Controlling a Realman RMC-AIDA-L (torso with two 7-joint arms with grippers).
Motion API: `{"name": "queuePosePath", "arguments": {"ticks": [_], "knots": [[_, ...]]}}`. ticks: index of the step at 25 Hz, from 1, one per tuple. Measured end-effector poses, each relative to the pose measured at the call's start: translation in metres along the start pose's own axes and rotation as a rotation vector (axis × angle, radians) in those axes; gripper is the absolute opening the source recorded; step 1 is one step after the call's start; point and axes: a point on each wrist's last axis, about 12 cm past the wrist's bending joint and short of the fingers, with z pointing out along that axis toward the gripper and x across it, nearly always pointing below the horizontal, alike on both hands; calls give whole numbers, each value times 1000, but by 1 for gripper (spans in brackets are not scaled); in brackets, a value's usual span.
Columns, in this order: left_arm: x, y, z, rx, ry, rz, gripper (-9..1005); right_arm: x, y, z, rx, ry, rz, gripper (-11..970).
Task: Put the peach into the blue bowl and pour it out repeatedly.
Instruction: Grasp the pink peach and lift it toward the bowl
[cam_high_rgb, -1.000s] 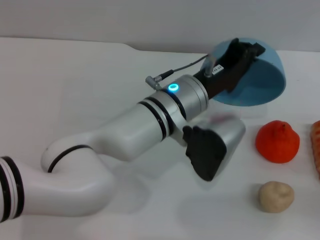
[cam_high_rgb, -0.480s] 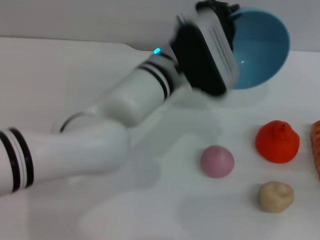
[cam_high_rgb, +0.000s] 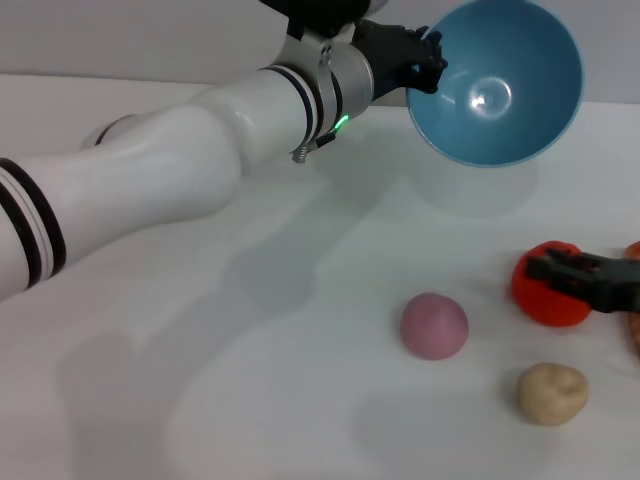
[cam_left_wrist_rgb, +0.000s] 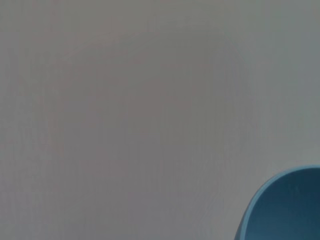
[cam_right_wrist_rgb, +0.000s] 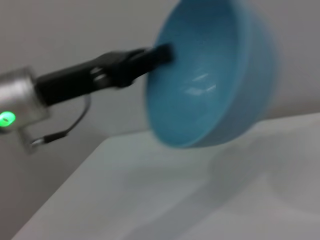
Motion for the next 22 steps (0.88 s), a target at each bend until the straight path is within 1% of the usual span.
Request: {"name": "queuePosePath", "arguments": {"ticks": [2,4,5,7,10,12,16,19,22], "knots": [[0,1,0,0,5,-30,-2,-7,5,15,-35,56,-19,460],[1,1,0,0,5,-30,-2,-12,6,28,-33,117,-31,459],[2,0,-1,1,6,-28,-2,-13,5,35,-15,154,-32,459],[5,-3,-1,2,3,-16,-2,-13,5,51,14,229,-38,459],[9,-5,-2,-6,-7,4,-2,-10,9,72,23,302,-63,458],[10,-6,-2,-9,-10,4,-2,-7,10,81,31,338,-83,457],[11,-5,-2,-12,-8,2,-2,-6,13,90,28,358,-93,456],[12,-4,-2,-16,-8,2,-2,-3,14,93,32,372,-93,455],[14,-2,-2,-21,-2,4,-2,-1,15,94,26,367,-117,455]]}}
